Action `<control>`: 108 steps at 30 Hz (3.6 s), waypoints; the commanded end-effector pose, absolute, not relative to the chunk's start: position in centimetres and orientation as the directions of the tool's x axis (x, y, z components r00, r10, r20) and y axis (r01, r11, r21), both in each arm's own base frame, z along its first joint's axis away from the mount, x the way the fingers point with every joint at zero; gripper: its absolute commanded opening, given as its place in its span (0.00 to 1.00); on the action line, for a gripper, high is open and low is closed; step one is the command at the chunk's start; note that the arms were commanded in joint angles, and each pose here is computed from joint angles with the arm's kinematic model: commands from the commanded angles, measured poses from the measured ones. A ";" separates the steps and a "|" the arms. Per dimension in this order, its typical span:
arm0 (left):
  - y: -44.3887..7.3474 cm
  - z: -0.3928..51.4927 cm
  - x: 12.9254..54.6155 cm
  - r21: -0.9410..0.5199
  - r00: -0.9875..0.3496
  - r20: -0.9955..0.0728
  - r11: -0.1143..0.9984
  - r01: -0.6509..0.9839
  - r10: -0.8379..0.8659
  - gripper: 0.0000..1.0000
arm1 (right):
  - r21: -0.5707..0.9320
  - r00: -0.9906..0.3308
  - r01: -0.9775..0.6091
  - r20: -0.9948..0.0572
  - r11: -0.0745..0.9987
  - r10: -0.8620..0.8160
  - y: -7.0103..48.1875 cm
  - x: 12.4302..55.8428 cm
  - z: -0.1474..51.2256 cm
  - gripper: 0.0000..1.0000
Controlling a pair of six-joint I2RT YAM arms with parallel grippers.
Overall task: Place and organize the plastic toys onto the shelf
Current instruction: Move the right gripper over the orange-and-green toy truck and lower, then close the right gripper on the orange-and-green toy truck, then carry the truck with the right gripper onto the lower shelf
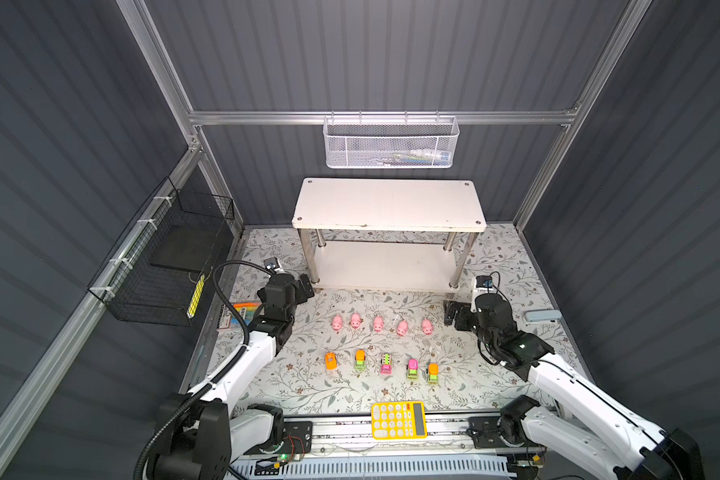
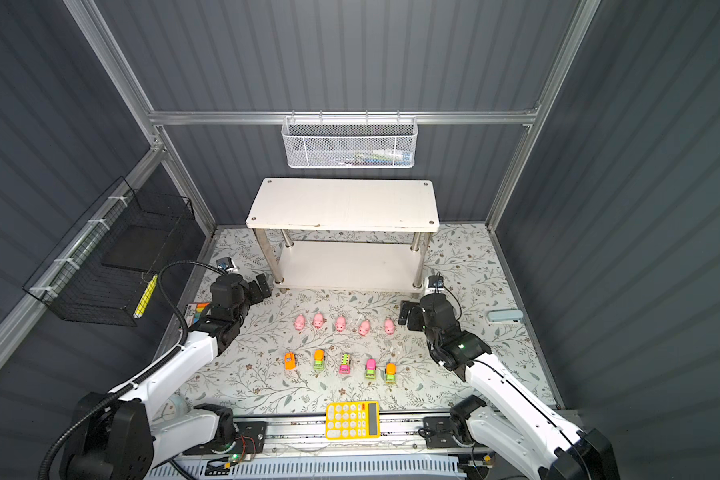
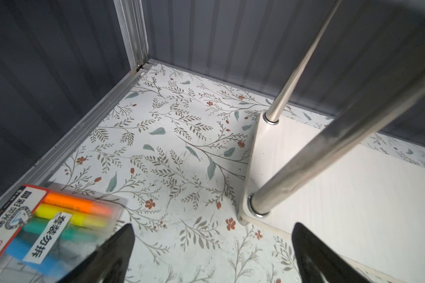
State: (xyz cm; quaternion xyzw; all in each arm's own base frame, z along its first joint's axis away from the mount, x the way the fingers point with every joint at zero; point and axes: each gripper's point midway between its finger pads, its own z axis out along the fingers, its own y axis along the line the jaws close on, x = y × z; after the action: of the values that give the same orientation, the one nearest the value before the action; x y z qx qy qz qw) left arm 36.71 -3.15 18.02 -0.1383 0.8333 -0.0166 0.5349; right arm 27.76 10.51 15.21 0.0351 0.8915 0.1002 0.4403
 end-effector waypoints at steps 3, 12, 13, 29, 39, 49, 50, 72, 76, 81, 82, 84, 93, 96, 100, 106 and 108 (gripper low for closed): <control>-2.9 17.4 34.9 -0.207 -0.421 -0.858 0.949 -0.239 -0.294 1.00 | 0.202 -0.797 -0.006 -0.592 0.979 0.117 11.3 22.6 11.3 0.99; -2.9 16.4 34.7 -0.223 -0.419 -0.854 0.944 -0.242 -0.310 1.00 | 0.219 -0.880 -0.062 -0.472 0.974 0.051 14.5 18.8 8.6 0.93; -3.0 16.3 34.8 -0.227 -0.421 -0.852 0.944 -0.241 -0.313 1.00 | 0.218 -0.891 -0.062 -0.451 0.974 0.044 14.7 18.5 8.3 0.93; -3.3 15.8 35.3 -0.237 -0.420 -0.850 0.943 -0.235 -0.318 1.00 | 0.169 -0.966 -0.074 -0.258 0.983 -0.028 17.1 15.2 4.1 0.74; -3.5 14.9 35.8 -0.235 -0.432 -0.844 0.943 -0.236 -0.318 1.00 | 0.149 -0.975 -0.076 -0.218 0.986 -0.043 17.6 14.6 3.1 0.70; -3.6 14.4 36.1 -0.230 -0.441 -0.841 0.945 -0.232 -0.313 1.00 | 0.124 -0.979 -0.086 -0.194 0.989 -0.061 18.1 14.7 2.5 0.60; -3.6 14.4 36.1 -0.229 -0.442 -0.841 0.945 -0.232 -0.312 1.00 | 0.122 -0.979 -0.089 -0.194 0.988 -0.064 18.2 14.8 2.5 0.58; -3.5 13.5 36.2 -0.216 -0.455 -0.836 0.946 -0.242 -0.307 1.00 | 0.080 -0.985 -0.111 -0.143 0.991 -0.099 18.6 14.4 1.4 0.42; -3.5 13.4 36.2 -0.214 -0.457 -0.835 0.946 -0.242 -0.306 1.00 | 0.063 -0.984 -0.106 -0.150 0.992 -0.095 18.3 14.5 1.6 0.32; -3.5 13.3 36.2 -0.212 -0.458 -0.835 0.946 -0.243 -0.305 1.00 | 0.045 -0.984 -0.092 -0.157 0.995 -0.084 17.8 14.4 1.9 0.25; -3.5 13.2 36.2 -0.213 -0.460 -0.834 0.947 -0.242 -0.305 1.00 | 0.045 -0.984 -0.092 -0.159 0.995 -0.084 17.7 14.4 2.1 0.25; -3.5 13.3 36.3 -0.213 -0.460 -0.834 0.947 -0.242 -0.305 1.00 | 0.040 -0.982 -0.099 -0.168 0.994 -0.091 17.7 14.6 2.8 0.25; -3.5 13.1 36.1 -0.210 -0.462 -0.833 0.946 -0.245 -0.305 1.00 | 0.032 -0.951 -0.134 -0.285 0.990 -0.120 16.8 18.7 9.8 0.25; -3.4 12.8 35.9 -0.212 -0.465 -0.831 0.946 -0.246 -0.307 1.00 | 0.054 -0.933 -0.131 -0.346 0.990 -0.105 16.6 21.7 12.5 0.26; -3.4 12.6 35.8 -0.210 -0.467 -0.830 0.946 -0.248 -0.306 1.00 | 0.026 -0.899 -0.145 -0.421 0.989 -0.121 16.5 25.7 14.8 0.28; -3.3 12.6 35.7 -0.206 -0.465 -0.831 0.946 -0.251 -0.305 1.00 | 0.021 -0.875 -0.104 -0.477 0.994 -0.081 15.9 31.5 14.6 0.28; -3.2 12.7 35.7 -0.203 -0.464 -0.833 0.946 -0.253 -0.302 1.00 | 0.015 -0.868 -0.089 -0.492 0.996 -0.070 15.6 33.1 14.5 0.28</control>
State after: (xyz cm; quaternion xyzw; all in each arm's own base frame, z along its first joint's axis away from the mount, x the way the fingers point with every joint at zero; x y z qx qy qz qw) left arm 35.93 -3.41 12.95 -0.1581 0.8561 -0.0286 0.4912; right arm 30.79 15.83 14.05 -0.0297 0.9724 0.0273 0.2299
